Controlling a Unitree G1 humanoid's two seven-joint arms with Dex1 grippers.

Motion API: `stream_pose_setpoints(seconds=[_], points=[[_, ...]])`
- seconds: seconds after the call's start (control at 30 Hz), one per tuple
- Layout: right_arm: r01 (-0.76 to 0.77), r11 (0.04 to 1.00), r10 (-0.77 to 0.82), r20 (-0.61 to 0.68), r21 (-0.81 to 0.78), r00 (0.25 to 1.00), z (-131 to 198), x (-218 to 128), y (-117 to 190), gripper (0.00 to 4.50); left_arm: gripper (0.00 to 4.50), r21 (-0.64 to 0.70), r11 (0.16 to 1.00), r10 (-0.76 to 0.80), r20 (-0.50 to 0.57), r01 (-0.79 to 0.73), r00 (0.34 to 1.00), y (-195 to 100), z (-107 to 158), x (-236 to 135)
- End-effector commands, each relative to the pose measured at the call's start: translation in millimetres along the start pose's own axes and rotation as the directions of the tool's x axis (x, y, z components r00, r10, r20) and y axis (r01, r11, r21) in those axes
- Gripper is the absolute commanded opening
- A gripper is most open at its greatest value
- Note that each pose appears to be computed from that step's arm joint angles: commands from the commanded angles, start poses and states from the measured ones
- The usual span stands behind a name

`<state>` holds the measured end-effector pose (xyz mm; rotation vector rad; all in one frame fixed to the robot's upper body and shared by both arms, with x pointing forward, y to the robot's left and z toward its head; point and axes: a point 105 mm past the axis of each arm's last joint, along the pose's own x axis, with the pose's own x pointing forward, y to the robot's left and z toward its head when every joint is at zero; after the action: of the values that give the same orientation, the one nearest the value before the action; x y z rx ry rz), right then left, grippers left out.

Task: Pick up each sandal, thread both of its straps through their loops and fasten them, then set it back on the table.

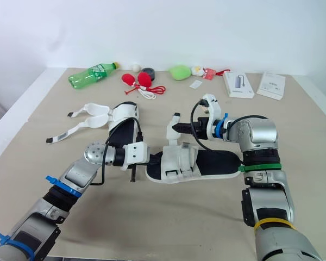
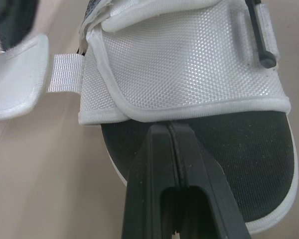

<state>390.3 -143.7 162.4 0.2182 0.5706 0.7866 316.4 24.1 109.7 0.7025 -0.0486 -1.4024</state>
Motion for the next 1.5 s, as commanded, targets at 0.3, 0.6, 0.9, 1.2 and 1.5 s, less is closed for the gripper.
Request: stream_pose_setpoints(seconds=[0.3, 0.6, 0.9, 1.2, 1.5], points=[[-0.163, 0.976, 0.162, 0.022, 0.142, 0.987, 16, 28, 26, 4.38, 0.0, -0.015, 0.999, -0.041, -0.026, 0.041, 0.999, -10, -7, 2], [-0.146, 0.966, 0.127, 0.098, 0.212, 0.987, 31, 50, 22, 4.38, 0.0, -0.019, 0.999, -0.037, -0.023, 0.037, 0.999, -11, -6, 2], [-0.15, 0.962, 0.105, 0.197, 0.228, 0.975, 51, 51, 17, 3.99, 0.0, -0.021, 0.999, -0.028, -0.026, 0.027, 0.999, -10, -6, 1], [-0.158, 0.972, 0.114, 0.242, 0.171, 0.964, 62, 46, 17, 0.76, 0.0, -0.025, 0.999, -0.031, -0.025, 0.03, 0.999, -13, -6, 1], [-0.183, 0.885, 0.295, 0.212, -0.428, 0.932, 69, 31, 40, 0.17, 0.0, -0.022, 0.999, -0.042, -0.022, 0.041, 0.999, -14, -5, 2]])
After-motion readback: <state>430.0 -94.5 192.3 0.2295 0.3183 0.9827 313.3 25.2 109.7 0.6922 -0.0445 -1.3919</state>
